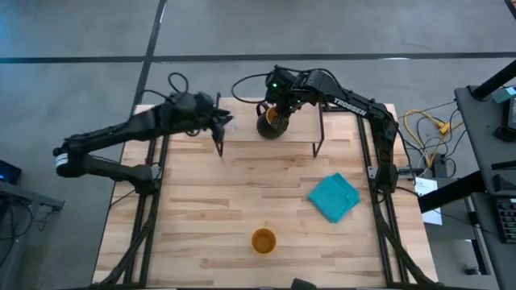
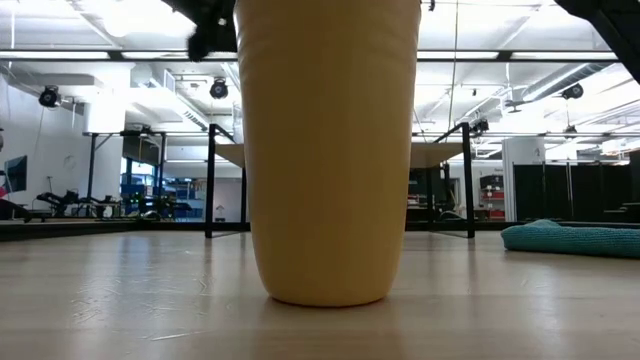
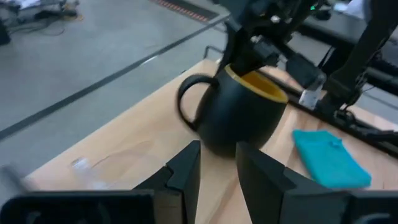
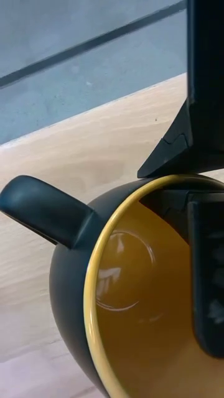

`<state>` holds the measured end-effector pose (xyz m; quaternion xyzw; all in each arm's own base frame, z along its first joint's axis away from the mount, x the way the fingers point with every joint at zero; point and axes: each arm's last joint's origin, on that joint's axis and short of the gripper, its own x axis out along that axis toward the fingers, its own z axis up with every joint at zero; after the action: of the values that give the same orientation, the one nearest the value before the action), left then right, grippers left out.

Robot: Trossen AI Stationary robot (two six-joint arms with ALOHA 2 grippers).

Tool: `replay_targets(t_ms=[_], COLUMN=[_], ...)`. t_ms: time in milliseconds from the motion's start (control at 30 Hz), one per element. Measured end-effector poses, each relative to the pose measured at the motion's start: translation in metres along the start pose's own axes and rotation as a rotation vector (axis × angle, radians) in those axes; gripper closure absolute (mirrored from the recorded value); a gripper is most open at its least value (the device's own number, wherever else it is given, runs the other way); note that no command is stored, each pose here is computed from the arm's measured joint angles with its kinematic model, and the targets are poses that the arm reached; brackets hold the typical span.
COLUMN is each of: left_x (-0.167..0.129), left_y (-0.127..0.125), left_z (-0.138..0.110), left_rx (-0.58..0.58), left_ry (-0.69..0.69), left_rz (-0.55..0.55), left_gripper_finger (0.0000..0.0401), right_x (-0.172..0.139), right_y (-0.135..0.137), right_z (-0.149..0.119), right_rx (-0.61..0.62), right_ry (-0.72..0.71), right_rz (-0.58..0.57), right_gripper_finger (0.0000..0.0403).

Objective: Stack small to large cups/mugs on shelf
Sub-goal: Put the black mug on the shelf

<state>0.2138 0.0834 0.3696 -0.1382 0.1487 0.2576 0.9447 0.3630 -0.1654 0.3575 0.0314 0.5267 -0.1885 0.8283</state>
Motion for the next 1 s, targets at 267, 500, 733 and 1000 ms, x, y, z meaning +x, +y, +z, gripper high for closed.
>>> replay_targets(t_ms=[267,500,733,1000], left_x=[0.044,0.082,0.098,0.098], left_y=[-0.005,-0.010,-0.018,-0.018], left_z=[-0.010,-0.020,-0.025,-0.027], left_rx=[0.004,0.023,0.032,0.033], left_ry=[-0.002,0.022,0.044,0.047], left_rz=[-0.005,-0.042,-0.061,-0.062], left_gripper_finger=[0.0312,0.0312,0.0313,0.0313], right_x=[0.000,0.000,0.001,0.001], right_y=[0.001,0.001,-0.002,-0.003], right_z=[0.002,0.004,0.005,0.005], right_rx=[0.012,0.015,0.025,0.027], right_ry=[-0.027,-0.039,-0.053,-0.060], right_rz=[0.027,0.022,0.013,0.013], right_gripper_finger=[0.0390,0.0390,0.0390,0.0390])
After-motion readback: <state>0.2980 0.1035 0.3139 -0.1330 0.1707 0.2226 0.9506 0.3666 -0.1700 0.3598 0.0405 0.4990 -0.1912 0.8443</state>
